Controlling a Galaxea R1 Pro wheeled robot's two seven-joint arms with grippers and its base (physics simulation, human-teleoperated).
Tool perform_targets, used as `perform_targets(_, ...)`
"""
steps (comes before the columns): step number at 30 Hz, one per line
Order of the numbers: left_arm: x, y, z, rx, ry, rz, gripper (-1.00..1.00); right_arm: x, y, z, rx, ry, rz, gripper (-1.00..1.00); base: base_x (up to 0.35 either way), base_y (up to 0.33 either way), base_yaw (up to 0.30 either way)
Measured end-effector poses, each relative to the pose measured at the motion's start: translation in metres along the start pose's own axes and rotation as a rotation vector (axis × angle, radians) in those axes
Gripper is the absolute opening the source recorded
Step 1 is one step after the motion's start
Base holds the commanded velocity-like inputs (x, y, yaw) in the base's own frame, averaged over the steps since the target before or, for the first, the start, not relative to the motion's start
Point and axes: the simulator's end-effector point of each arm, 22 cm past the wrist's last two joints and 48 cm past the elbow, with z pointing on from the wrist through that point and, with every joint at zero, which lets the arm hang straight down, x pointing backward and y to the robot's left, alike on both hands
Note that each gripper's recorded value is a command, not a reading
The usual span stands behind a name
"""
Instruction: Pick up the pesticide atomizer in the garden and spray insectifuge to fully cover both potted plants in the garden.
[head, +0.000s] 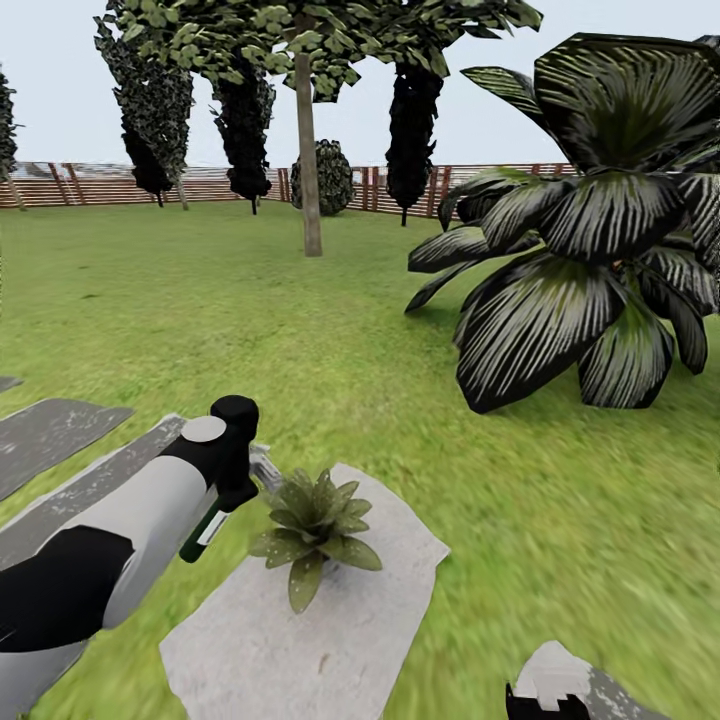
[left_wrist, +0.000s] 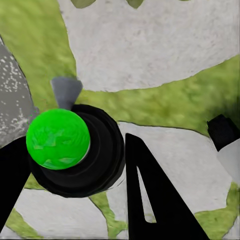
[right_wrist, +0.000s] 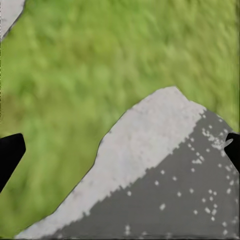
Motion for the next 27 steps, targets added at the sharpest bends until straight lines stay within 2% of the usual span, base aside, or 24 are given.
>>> perform_targets(1, 0.005, 0.004, 0.002, 0.001, 0.003, -0.011, -1.00, 0.000, 0.000, 0.000, 0.000, 0.000, 0.000, 1.00, -0.333, 0.085, 0.000)
perform_targets(3, 0.030, 0.014, 0.021, 0.018, 0.036, -0.046, -1.00, 0.000, 0.000, 0.000, 0.000, 0.000, 0.000, 1.00, -0.338, 0.096, 0.000)
perform_targets(5, 0.052, 0.012, 0.044, 0.046, 0.070, -0.068, -1.00, 0.000, 0.000, 0.000, 0.000, 0.001, 0.000, 1.00, -0.340, 0.101, 0.000)
perform_targets(7, 0.066, 0.007, 0.061, 0.077, 0.072, -0.088, -1.00, 0.000, 0.000, 0.000, 0.000, 0.000, 0.000, 1.00, -0.340, 0.103, 0.000)
perform_targets(10, 0.071, -0.023, 0.087, 0.183, 0.018, -0.115, -1.00, 0.000, 0.001, 0.000, -0.002, 0.000, 0.000, 1.00, -0.341, 0.103, 0.000)
perform_targets(11, 0.071, -0.031, 0.092, 0.213, 0.000, -0.112, -1.00, 0.000, 0.001, 0.000, -0.004, 0.000, -0.001, 1.00, -0.341, 0.103, 0.000)
perform_targets(12, 0.070, -0.041, 0.099, 0.247, -0.032, -0.090, -1.00, 0.000, 0.002, 0.000, -0.007, 0.000, -0.003, 1.00, -0.341, 0.103, 0.000)
perform_targets(14, 0.064, -0.047, 0.114, 0.267, -0.112, -0.052, -1.00, -0.001, 0.005, 0.000, -0.016, -0.004, -0.010, 1.00, -0.341, 0.103, 0.000)
perform_targets(15, 0.061, -0.049, 0.124, 0.267, -0.171, -0.039, -1.00, -0.003, 0.009, 0.000, -0.034, -0.011, -0.040, 1.00, -0.341, 0.103, 0.000)
perform_targets(17, 0.056, -0.047, 0.151, 0.233, -0.323, 0.019, -1.00, -0.009, 0.032, -0.002, -0.129, -0.049, -0.202, 1.00, -0.327, 0.102, 0.000)
perform_targets(18, 0.052, -0.045, 0.159, 0.207, -0.416, 0.075, -1.00, -0.014, 0.046, -0.003, -0.180, -0.070, -0.265, 1.00, -0.268, 0.100, 0.000)
perform_targets(19, 0.049, -0.046, 0.163, 0.193, -0.480, 0.115, -1.00, -0.020, 0.055, -0.004, -0.213, -0.088, -0.288, 1.00, -0.181, 0.086, 0.000)
perform_targets(20, 0.047, -0.053, 0.170, 0.188, -0.575, 0.180, -1.00, -0.036, 0.073, -0.006, -0.285, -0.131, -0.314, 1.00, -0.118, 0.043, 0.000)
perform_targets(21, 0.047, -0.065, 0.178, 0.207, -0.632, 0.219, -1.00, -0.051, 0.092, -0.010, -0.379, -0.167, -0.328, 1.00, -0.060, 0.022, 0.000)
perform_targets(24, 0.052, -0.096, 0.195, 0.273, -0.654, 0.266, -1.00, -0.070, 0.121, -0.021, -0.581, -0.198, -0.376, 1.00, -0.024, 0.009, 0.000)
perform_targets(25, 0.052, -0.102, 0.197, 0.286, -0.657, 0.271, -1.00, -0.079, 0.127, -0.024, -0.628, -0.208, -0.390, 1.00, -0.006, 0.002, 0.000)
perform_targets(27, 0.050, -0.112, 0.199, 0.305, -0.663, 0.282, -1.00, -0.119, 0.147, -0.032, -0.765, -0.253, -0.444, 1.00, -0.002, 0.001, 0.000)
